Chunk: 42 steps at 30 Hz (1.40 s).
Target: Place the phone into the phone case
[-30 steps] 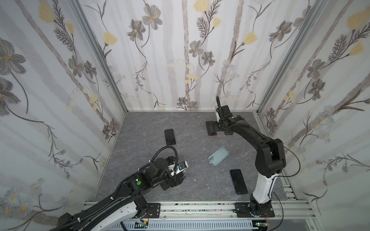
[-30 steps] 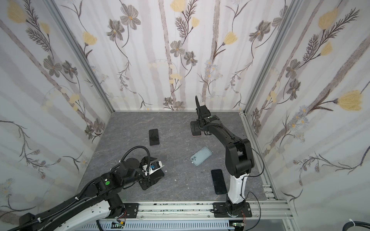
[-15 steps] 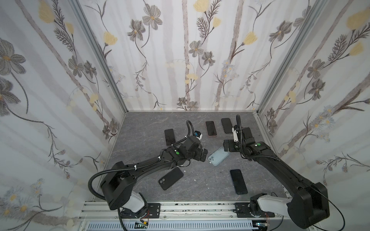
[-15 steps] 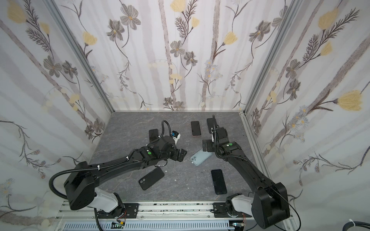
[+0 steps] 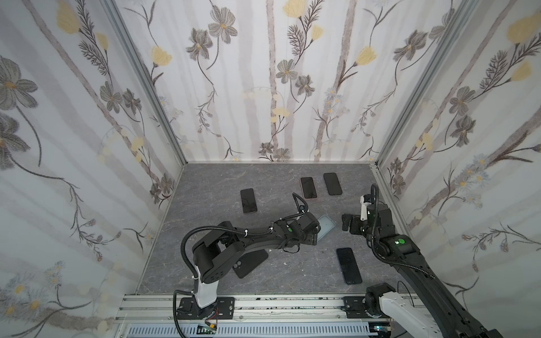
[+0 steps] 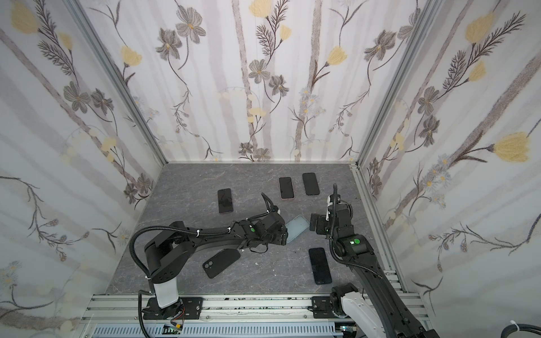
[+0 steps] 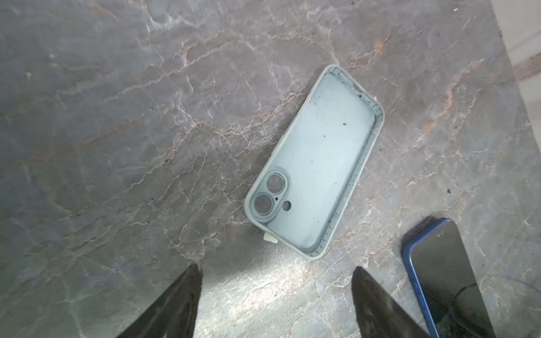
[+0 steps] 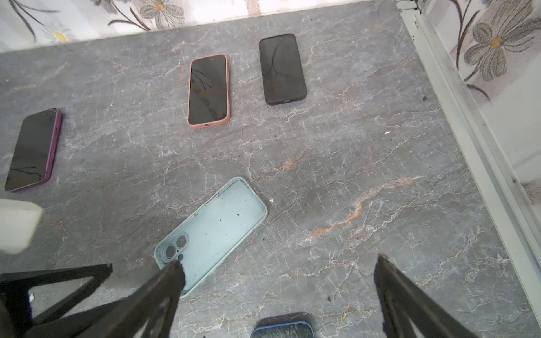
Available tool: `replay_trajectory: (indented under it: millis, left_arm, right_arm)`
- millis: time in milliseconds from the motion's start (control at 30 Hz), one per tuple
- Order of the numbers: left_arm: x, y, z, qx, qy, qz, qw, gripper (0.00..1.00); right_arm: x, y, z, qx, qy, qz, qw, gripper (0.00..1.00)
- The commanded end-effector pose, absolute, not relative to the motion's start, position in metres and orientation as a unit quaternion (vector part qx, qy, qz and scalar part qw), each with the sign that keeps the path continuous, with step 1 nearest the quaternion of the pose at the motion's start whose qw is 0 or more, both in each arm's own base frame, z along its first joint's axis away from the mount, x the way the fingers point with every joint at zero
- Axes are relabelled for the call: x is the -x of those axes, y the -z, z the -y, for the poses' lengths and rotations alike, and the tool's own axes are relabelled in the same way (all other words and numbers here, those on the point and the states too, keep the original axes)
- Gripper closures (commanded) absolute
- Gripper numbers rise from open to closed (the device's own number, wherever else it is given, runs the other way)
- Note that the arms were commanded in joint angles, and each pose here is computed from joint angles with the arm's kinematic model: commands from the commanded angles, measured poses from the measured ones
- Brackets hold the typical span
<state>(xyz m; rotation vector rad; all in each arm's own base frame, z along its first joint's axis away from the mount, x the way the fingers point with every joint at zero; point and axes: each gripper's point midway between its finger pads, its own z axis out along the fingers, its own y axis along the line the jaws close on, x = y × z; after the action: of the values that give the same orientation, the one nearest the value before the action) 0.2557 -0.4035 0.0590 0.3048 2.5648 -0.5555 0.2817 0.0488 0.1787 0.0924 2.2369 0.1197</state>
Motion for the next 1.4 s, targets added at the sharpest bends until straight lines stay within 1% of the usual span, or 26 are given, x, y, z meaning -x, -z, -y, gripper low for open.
replay_trajectory:
  millis: [0,100,133,167,267,500,533,567,600,700,733,767,1000,1033,1067,1367]
  left_arm:
    - [-0.257,-0.055,0.412,-0.095,0.211,-0.942,0.245,0.27]
    - [-0.259,-0.05,0.415,-0.103,0.2,-0.942,0.248,0.31]
    - [-0.26,-0.049,0.415,-0.107,0.198,-0.942,0.249,0.35]
    - [-0.261,-0.047,0.415,-0.11,0.195,-0.942,0.25,0.37]
    - [-0.261,-0.043,0.416,-0.12,0.188,-0.941,0.253,0.39]
    - [-0.266,-0.025,0.409,-0.135,0.147,-0.946,0.257,0.41]
    - [-0.267,-0.026,0.408,-0.135,0.145,-0.945,0.261,0.43]
    - [-0.268,-0.026,0.407,-0.138,0.143,-0.944,0.263,0.48]
    - [-0.269,-0.026,0.406,-0.141,0.138,-0.944,0.265,0.5]
    - [-0.271,-0.025,0.399,-0.151,0.115,-0.943,0.272,0.53]
    - [-0.271,-0.025,0.397,-0.157,0.109,-0.942,0.275,0.6]
    - [-0.272,-0.026,0.395,-0.161,0.102,-0.942,0.278,0.63]
    - [-0.274,-0.027,0.381,-0.183,0.063,-0.939,0.285,0.69]
    - [-0.274,-0.027,0.379,-0.185,0.061,-0.939,0.285,0.73]
    - [-0.273,-0.027,0.377,-0.185,0.058,-0.939,0.285,0.75]
    - [-0.269,-0.022,0.341,-0.177,0.027,-0.944,0.277,0.8]
  right_arm:
    - [-0.286,-0.184,-0.046,-0.047,-0.046,-0.889,0.454,0.0]
    - [-0.286,-0.179,-0.046,-0.046,-0.045,-0.891,0.449,0.0]
    - [-0.287,-0.177,-0.046,-0.046,-0.044,-0.893,0.446,0.0]
    - [-0.287,-0.175,-0.046,-0.046,-0.044,-0.894,0.444,0.0]
    - [-0.288,-0.172,-0.047,-0.045,-0.044,-0.897,0.437,0.0]
    - [-0.288,-0.169,-0.048,-0.044,-0.044,-0.899,0.434,0.0]
    - [-0.288,-0.169,-0.048,-0.044,-0.045,-0.899,0.433,0.0]
    - [-0.288,-0.17,-0.048,-0.044,-0.045,-0.898,0.435,0.0]
    - [-0.288,-0.17,-0.048,-0.044,-0.044,-0.898,0.435,0.0]
    - [-0.288,-0.17,-0.048,-0.045,-0.045,-0.898,0.434,0.0]
    - [-0.288,-0.169,-0.048,-0.044,-0.045,-0.899,0.434,0.0]
    - [-0.288,-0.169,-0.048,-0.044,-0.045,-0.899,0.433,0.0]
    - [-0.289,-0.167,-0.05,-0.043,-0.049,-0.901,0.429,0.0]
    - [-0.288,-0.167,-0.05,-0.042,-0.05,-0.901,0.429,0.0]
    - [-0.288,-0.167,-0.051,-0.042,-0.05,-0.901,0.429,0.0]
    - [-0.288,-0.163,-0.053,-0.04,-0.054,-0.904,0.423,0.0]
